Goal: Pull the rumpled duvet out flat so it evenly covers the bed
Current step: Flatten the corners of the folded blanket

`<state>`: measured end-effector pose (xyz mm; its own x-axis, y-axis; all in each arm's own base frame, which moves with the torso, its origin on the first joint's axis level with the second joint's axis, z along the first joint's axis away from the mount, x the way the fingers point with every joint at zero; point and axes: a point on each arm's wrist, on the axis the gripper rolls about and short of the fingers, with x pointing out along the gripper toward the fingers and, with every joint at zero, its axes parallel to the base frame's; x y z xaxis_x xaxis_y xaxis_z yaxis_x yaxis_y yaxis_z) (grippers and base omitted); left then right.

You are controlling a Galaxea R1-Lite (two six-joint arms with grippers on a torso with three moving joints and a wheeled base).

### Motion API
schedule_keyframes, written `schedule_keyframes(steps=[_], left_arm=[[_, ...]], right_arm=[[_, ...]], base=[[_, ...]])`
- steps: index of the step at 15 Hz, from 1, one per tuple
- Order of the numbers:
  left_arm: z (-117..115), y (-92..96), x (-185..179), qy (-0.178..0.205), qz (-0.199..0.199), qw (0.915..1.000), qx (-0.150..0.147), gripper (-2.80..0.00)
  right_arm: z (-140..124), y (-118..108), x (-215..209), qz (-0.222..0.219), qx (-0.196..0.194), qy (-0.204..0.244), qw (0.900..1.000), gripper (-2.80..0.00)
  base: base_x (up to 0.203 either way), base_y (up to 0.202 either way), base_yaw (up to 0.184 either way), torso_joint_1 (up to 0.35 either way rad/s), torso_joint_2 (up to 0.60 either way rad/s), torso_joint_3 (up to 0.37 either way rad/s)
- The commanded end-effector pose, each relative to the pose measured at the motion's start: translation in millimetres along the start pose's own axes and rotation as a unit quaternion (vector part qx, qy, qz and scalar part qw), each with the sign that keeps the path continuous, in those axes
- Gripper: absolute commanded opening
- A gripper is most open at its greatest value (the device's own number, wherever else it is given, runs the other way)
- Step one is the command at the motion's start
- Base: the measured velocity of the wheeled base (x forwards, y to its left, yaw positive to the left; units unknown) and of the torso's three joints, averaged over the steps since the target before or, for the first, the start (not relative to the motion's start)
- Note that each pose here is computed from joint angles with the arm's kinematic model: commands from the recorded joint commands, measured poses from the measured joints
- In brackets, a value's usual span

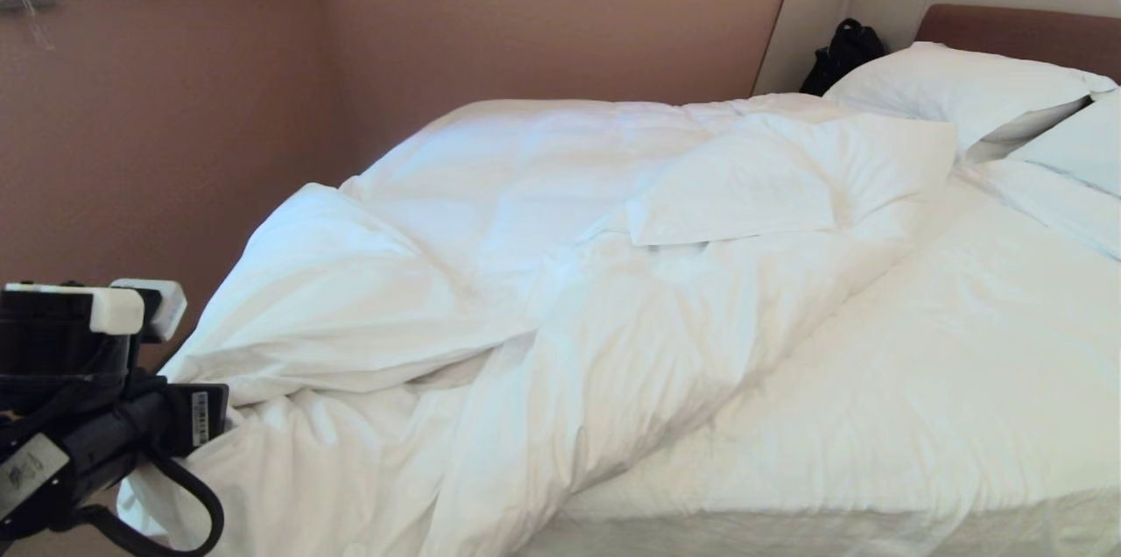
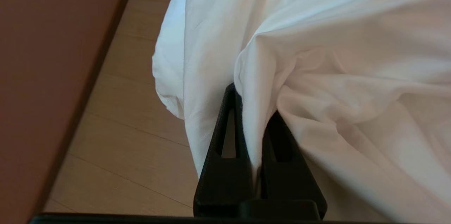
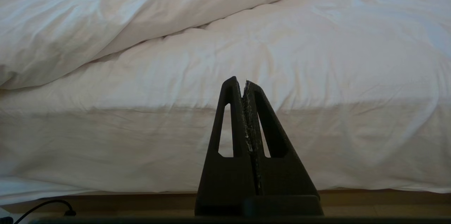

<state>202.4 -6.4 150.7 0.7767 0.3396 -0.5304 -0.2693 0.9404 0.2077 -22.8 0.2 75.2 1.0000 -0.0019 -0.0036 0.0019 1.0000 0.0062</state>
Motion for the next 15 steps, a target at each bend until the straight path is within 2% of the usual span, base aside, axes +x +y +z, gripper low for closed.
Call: schedule_keyframes(steps=[1, 4, 6, 8, 9, 10, 11, 15], left_arm=[[-6.8, 8.2, -6.2, -0.001, 0.01, 0.9988, -0.047, -2.8], [-18.1, 9.7, -8.6, 0.013, -0.01, 0.9957, -0.091, -2.8], [-28.6, 8.4, -9.8, 0.033, -0.041, 0.9914, -0.12, -2.8], [-32.6, 7.1, -7.8, 0.042, -0.053, 0.9903, -0.122, -2.8], [-43.5, 3.6, -3.6, 0.061, -0.091, 0.9865, -0.122, -2.8], [-48.7, 1.3, -0.2, 0.063, -0.112, 0.984, -0.123, -2.8], [-57.6, -1.1, 4.5, 0.068, -0.118, 0.9833, -0.121, -2.8], [-68.4, -6.4, 16.8, 0.051, -0.128, 0.9827, -0.124, -2.8]], right_arm=[[0.0, 0.0, 0.0, 0.0, 0.0, 0.0, 1.0, -2.8], [-0.1, 0.0, 0.0, 0.0, 0.0, 0.0, 1.0, -2.8], [0.0, 0.0, 0.1, 0.0, 0.0, 0.0, 1.0, -2.8], [0.0, 0.0, 0.1, 0.0, 0.0, 0.0, 1.0, -2.8], [0.0, 0.0, 0.0, 0.0, 0.0, 0.0, 1.0, -2.8], [-0.1, 0.0, 0.1, 0.0, 0.0, 0.001, 1.0, -2.8], [0.0, 0.0, 0.0, 0.0, -0.001, 0.0, 1.0, -2.8], [0.0, 0.0, 0.1, 0.0, 0.0, 0.0, 1.0, -2.8]], base=[[0.0, 0.0, 0.0, 0.0, 0.0, 0.0], [0.0, 0.0, 0.0, 0.0, 0.0, 0.0], [0.0, 0.0, 0.0, 0.0, 0.0, 0.0], [0.0, 0.0, 0.0, 0.0, 0.0, 0.0], [0.0, 0.0, 0.0, 0.0, 0.0, 0.0], [0.0, 0.0, 0.0, 0.0, 0.0, 0.0], [0.0, 0.0, 0.0, 0.0, 0.0, 0.0], [0.0, 0.0, 0.0, 0.0, 0.0, 0.0]])
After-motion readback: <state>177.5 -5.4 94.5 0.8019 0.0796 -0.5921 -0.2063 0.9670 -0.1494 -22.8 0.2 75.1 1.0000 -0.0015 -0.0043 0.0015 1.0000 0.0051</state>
